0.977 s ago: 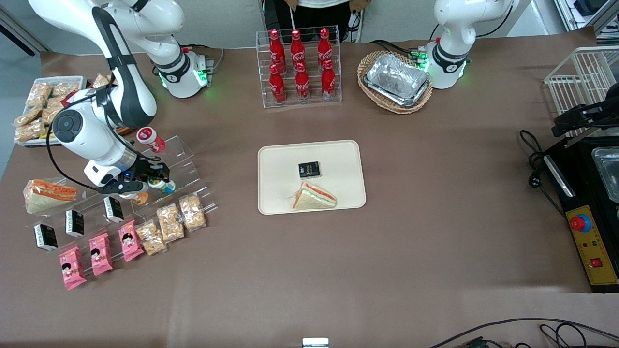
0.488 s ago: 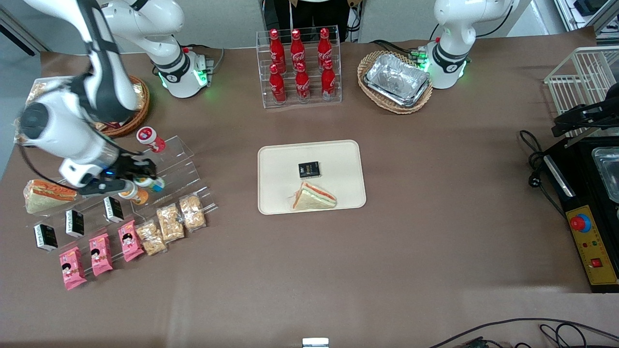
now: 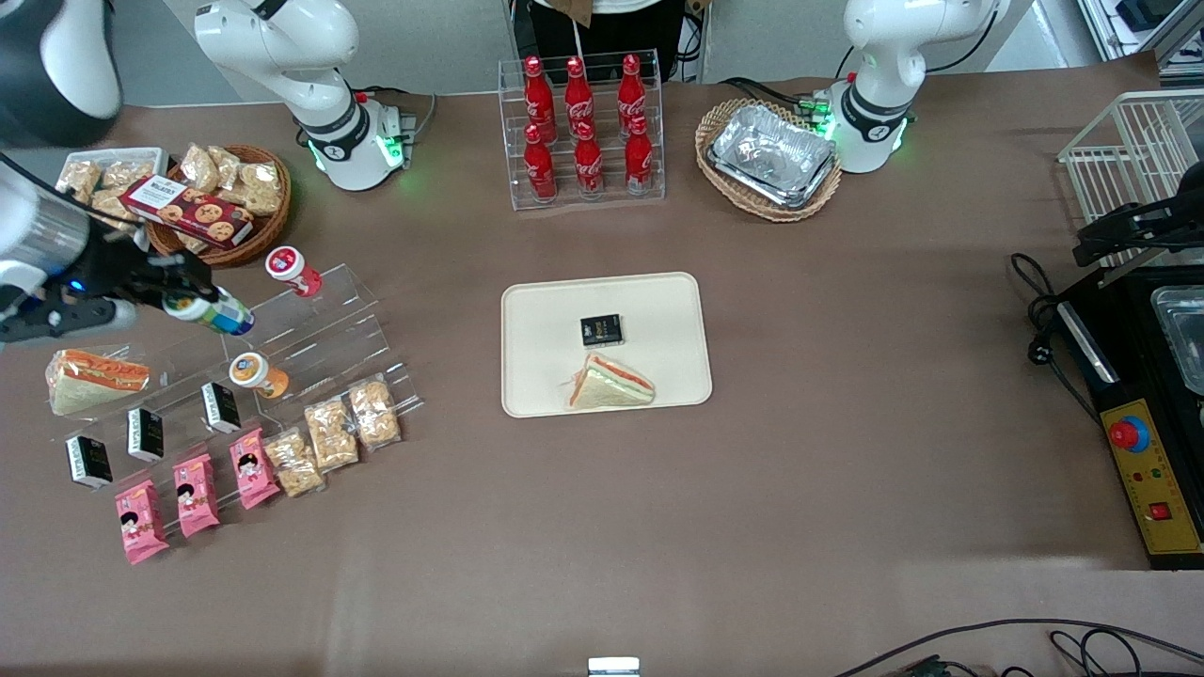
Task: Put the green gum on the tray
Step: 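Lift the green gum bottle off the rack and carry it to the cream tray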
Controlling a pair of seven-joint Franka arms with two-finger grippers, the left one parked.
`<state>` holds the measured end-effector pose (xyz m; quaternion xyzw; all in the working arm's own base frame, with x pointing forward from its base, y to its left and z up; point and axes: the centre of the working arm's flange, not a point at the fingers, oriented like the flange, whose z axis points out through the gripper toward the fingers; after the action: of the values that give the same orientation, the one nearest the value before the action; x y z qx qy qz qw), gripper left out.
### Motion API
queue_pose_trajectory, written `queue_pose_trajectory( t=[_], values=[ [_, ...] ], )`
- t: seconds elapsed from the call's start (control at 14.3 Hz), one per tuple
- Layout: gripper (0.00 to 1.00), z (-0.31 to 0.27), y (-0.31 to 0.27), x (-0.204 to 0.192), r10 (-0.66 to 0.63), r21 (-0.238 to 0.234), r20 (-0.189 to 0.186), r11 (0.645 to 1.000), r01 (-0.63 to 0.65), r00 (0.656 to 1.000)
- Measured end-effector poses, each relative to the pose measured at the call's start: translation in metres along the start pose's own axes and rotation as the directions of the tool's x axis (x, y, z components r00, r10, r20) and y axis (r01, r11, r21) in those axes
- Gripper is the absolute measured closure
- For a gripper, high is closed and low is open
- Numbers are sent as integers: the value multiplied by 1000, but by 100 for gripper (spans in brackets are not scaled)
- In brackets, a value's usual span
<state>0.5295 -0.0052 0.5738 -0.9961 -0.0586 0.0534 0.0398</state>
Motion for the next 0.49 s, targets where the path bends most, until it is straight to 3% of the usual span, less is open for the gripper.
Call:
queue_pose_trajectory(
  t=[0.21, 0.35, 0.49],
  values=[
    [41, -10, -31, 3, 20, 25, 19, 999, -21, 1000],
    [41, 11, -92, 10, 73, 20, 63, 997, -75, 995],
    [41, 41, -166, 13, 104, -2, 84, 995, -104, 991]
  ],
)
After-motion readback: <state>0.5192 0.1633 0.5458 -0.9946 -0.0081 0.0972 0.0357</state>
